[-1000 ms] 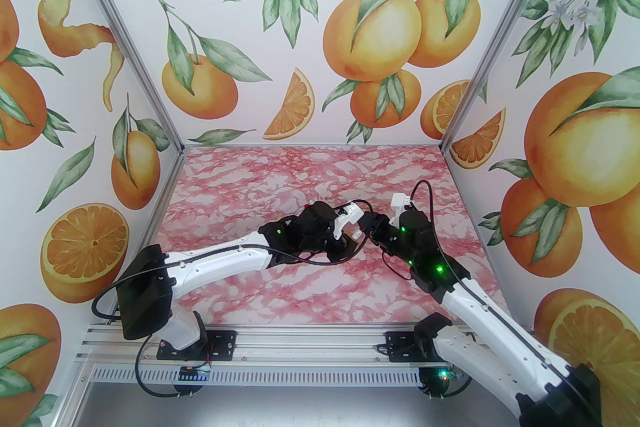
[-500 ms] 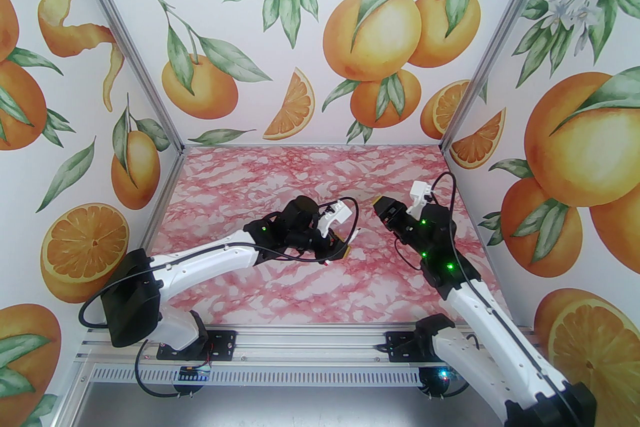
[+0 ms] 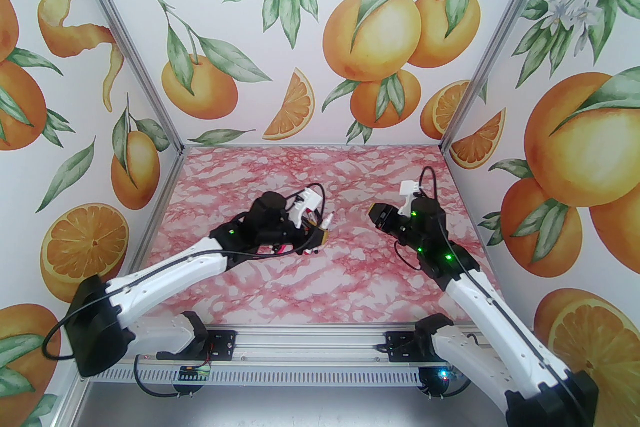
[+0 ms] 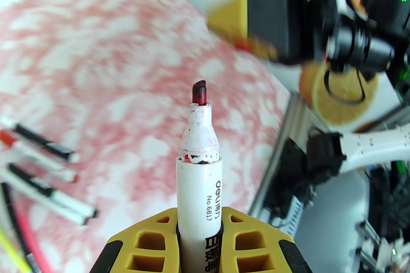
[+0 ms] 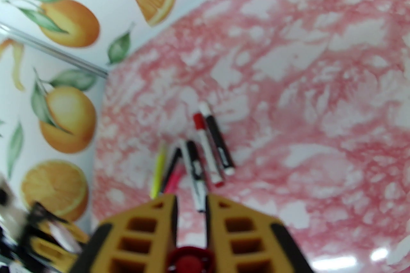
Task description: Open the pen caps
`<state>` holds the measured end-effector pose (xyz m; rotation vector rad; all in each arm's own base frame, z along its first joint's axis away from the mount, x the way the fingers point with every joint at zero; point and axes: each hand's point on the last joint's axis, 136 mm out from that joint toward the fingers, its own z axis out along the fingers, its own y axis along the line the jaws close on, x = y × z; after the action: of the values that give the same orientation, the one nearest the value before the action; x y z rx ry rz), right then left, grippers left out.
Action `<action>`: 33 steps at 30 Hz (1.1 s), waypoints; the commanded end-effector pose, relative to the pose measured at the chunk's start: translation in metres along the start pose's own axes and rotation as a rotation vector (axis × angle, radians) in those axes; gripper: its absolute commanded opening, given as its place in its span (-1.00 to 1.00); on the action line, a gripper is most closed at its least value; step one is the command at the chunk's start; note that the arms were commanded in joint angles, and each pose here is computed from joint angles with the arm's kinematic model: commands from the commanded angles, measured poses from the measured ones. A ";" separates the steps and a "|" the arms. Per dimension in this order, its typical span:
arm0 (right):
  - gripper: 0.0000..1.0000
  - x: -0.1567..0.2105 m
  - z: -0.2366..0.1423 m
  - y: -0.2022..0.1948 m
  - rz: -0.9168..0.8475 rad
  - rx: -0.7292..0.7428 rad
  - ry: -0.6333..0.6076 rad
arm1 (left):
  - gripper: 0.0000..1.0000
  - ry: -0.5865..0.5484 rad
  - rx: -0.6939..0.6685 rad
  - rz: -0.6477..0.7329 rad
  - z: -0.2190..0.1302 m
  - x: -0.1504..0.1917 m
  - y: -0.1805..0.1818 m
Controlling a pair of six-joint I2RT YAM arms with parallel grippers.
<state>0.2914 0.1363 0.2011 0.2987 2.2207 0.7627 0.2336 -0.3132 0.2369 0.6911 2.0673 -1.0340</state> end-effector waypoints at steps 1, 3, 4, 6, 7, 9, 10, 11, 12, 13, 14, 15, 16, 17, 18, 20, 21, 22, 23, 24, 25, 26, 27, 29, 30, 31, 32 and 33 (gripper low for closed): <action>-0.66 0.018 0.005 -0.022 -0.144 0.162 0.067 | -0.91 -0.049 -0.164 -0.049 -0.030 0.004 0.033; -0.66 0.025 0.011 -0.027 -0.183 0.198 0.086 | -0.90 -0.047 -0.239 -0.045 -0.044 0.009 0.046; -0.67 0.029 0.015 -0.030 -0.200 0.214 0.097 | -0.89 -0.044 -0.293 -0.047 -0.051 0.013 0.054; -0.67 0.038 0.023 -0.037 -0.229 0.244 0.122 | -0.90 -0.035 -0.360 -0.053 -0.061 0.020 0.065; -0.66 0.041 0.027 -0.041 -0.244 0.265 0.130 | -0.89 -0.035 -0.383 -0.060 -0.065 0.023 0.069; -0.67 0.047 0.034 -0.047 -0.268 0.293 0.131 | -0.88 -0.042 -0.400 -0.079 -0.070 0.029 0.074; -0.66 0.050 0.038 -0.048 -0.278 0.295 0.130 | -0.88 -0.047 -0.409 -0.088 -0.072 0.032 0.076; -0.65 0.052 0.042 -0.050 -0.288 0.301 0.126 | -0.87 -0.050 -0.420 -0.097 -0.073 0.034 0.078; -0.65 0.054 0.044 -0.052 -0.293 0.303 0.121 | -0.87 -0.052 -0.428 -0.104 -0.074 0.036 0.080; -0.65 0.056 0.047 -0.053 -0.300 0.303 0.116 | -0.87 -0.048 -0.433 -0.110 -0.075 0.040 0.081; -0.64 0.057 0.050 -0.054 -0.311 0.303 0.107 | -0.87 -0.048 -0.446 -0.119 -0.076 0.042 0.084; -0.64 0.058 0.052 -0.055 -0.317 0.308 0.101 | -0.87 -0.044 -0.451 -0.125 -0.076 0.045 0.085; -0.64 0.059 0.054 -0.056 -0.322 0.311 0.096 | -0.87 -0.043 -0.455 -0.129 -0.077 0.046 0.086; -0.65 0.061 0.056 -0.059 -0.326 0.320 0.094 | -0.87 -0.041 -0.463 -0.136 -0.079 0.048 0.087; -0.65 0.063 0.058 -0.062 -0.329 0.330 0.090 | -0.87 -0.039 -0.475 -0.142 -0.080 0.049 0.089; -0.64 0.066 0.062 -0.065 -0.328 0.334 0.088 | -0.87 -0.034 -0.493 -0.147 -0.082 0.052 0.092; -0.64 0.067 0.064 -0.067 -0.325 0.342 0.086 | -0.87 -0.030 -0.510 -0.153 -0.084 0.054 0.094; -0.64 0.068 0.066 -0.069 -0.325 0.345 0.083 | -0.87 -0.026 -0.520 -0.159 -0.084 0.056 0.096; -0.64 0.069 0.068 -0.070 -0.324 0.344 0.081 | -0.87 -0.023 -0.521 -0.162 -0.084 0.057 0.097; -0.65 0.070 0.069 -0.071 -0.325 0.347 0.079 | -0.87 -0.021 -0.523 -0.166 -0.084 0.058 0.098; -0.64 0.072 0.071 -0.072 -0.325 0.348 0.081 | -0.87 -0.019 -0.520 -0.170 -0.082 0.059 0.098; -0.64 0.073 0.073 -0.074 -0.323 0.351 0.086 | -0.87 -0.016 -0.516 -0.174 -0.081 0.060 0.098; -0.64 0.075 0.075 -0.074 -0.324 0.350 0.092 | -0.87 -0.013 -0.518 -0.179 -0.079 0.061 0.099; -0.63 0.079 0.079 -0.077 -0.326 0.356 0.106 | -0.88 -0.011 -0.514 -0.184 -0.076 0.062 0.100; -0.63 0.081 0.081 -0.078 -0.327 0.359 0.111 | -0.88 -0.014 -0.510 -0.186 -0.075 0.061 0.100; -0.64 0.083 0.083 -0.080 -0.326 0.363 0.116 | -0.88 -0.017 -0.503 -0.187 -0.074 0.060 0.099; -0.63 0.084 0.084 -0.081 -0.326 0.362 0.118 | -0.88 -0.018 -0.496 -0.185 -0.072 0.059 0.098; -0.63 0.086 0.086 -0.082 -0.326 0.364 0.123 | -0.88 -0.016 -0.492 -0.185 -0.071 0.059 0.098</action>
<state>0.2925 0.1433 0.0583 0.0512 2.4635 0.2129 0.2404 -0.1909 0.1797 0.2607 2.2799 -0.5592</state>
